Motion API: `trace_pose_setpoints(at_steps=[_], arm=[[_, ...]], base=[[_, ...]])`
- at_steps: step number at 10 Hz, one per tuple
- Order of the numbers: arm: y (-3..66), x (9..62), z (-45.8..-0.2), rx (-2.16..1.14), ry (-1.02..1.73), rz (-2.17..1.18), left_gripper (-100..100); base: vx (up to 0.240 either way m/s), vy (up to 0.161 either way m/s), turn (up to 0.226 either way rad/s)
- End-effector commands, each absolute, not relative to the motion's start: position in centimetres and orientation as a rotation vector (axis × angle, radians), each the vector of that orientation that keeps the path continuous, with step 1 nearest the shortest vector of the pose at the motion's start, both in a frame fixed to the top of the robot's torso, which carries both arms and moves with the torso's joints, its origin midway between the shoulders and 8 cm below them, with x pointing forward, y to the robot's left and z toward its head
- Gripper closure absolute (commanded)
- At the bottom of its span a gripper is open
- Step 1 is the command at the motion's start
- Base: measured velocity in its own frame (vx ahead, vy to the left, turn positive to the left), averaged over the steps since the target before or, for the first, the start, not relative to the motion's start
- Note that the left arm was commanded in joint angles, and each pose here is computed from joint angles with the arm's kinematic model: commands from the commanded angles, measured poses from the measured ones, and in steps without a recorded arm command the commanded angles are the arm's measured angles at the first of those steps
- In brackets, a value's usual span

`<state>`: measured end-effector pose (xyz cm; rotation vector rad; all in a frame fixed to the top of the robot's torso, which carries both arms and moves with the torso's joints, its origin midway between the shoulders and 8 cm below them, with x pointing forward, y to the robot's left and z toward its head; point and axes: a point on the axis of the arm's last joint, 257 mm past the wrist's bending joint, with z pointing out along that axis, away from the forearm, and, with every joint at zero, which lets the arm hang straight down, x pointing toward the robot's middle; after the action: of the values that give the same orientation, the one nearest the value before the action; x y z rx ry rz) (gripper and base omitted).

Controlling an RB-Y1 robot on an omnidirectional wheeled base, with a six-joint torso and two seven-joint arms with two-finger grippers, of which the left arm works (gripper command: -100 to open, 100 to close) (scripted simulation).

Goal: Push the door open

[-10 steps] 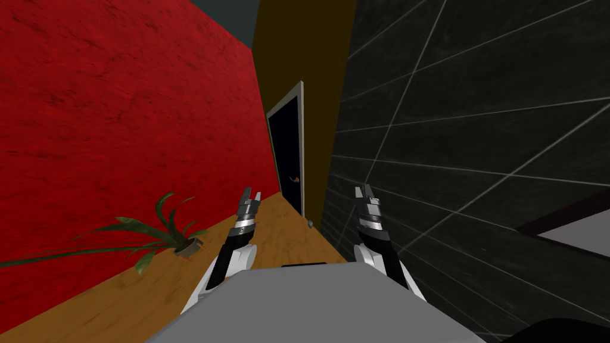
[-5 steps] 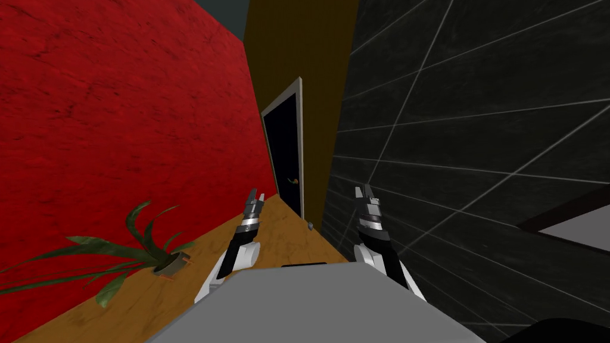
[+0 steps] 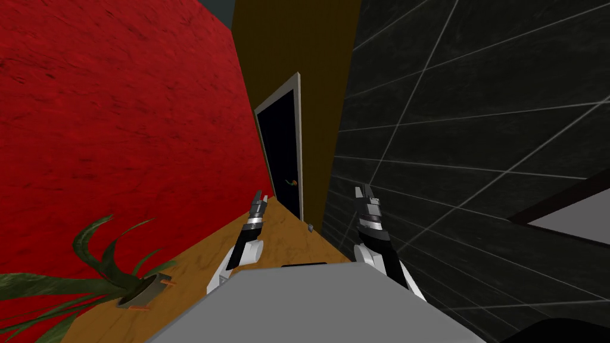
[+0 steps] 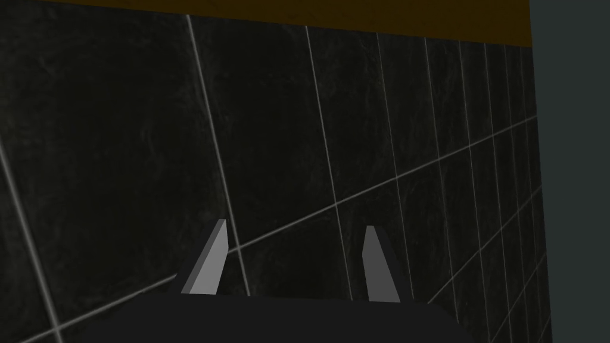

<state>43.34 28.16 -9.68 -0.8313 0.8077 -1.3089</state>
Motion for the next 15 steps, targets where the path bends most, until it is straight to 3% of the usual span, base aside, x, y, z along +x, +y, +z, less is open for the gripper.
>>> trace_pose_setpoints(at_steps=[1,15], arm=[[27.9,44.0,-10.9,-0.842,0.828,-1.304,-100],[25.2,49.5,-21.5,-0.940,1.021,-1.255,-100]], base=[[0.067,0.116,-0.161],[0.060,0.127,-0.156]])
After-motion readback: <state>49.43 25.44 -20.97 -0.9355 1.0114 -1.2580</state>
